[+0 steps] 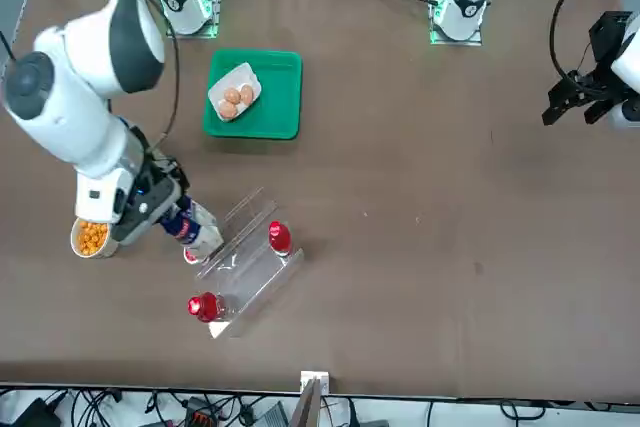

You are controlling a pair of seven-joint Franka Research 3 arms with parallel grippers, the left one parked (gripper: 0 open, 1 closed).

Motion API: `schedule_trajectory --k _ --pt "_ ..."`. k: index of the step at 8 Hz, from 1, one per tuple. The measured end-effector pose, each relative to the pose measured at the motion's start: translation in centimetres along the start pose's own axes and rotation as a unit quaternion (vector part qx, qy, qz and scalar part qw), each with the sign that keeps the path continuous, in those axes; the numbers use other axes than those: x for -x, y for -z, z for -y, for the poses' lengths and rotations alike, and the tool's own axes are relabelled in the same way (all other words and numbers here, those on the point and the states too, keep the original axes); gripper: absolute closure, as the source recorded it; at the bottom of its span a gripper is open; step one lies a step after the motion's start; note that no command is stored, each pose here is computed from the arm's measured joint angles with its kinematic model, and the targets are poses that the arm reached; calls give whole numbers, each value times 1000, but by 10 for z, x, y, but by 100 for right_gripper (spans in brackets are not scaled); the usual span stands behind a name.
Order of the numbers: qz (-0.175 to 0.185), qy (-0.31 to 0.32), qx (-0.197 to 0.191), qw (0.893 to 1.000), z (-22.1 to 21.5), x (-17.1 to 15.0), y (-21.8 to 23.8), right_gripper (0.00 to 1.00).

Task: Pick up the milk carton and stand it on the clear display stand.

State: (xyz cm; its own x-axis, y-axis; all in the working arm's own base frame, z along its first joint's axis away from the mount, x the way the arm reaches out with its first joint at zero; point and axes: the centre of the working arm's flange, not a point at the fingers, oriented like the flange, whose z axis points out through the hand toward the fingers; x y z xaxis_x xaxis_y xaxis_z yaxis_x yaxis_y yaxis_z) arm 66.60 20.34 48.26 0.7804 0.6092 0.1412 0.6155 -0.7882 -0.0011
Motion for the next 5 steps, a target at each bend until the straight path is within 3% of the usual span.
schedule_trajectory --k 5 --pt "1 -44 28 999 44 -33 -35 57"
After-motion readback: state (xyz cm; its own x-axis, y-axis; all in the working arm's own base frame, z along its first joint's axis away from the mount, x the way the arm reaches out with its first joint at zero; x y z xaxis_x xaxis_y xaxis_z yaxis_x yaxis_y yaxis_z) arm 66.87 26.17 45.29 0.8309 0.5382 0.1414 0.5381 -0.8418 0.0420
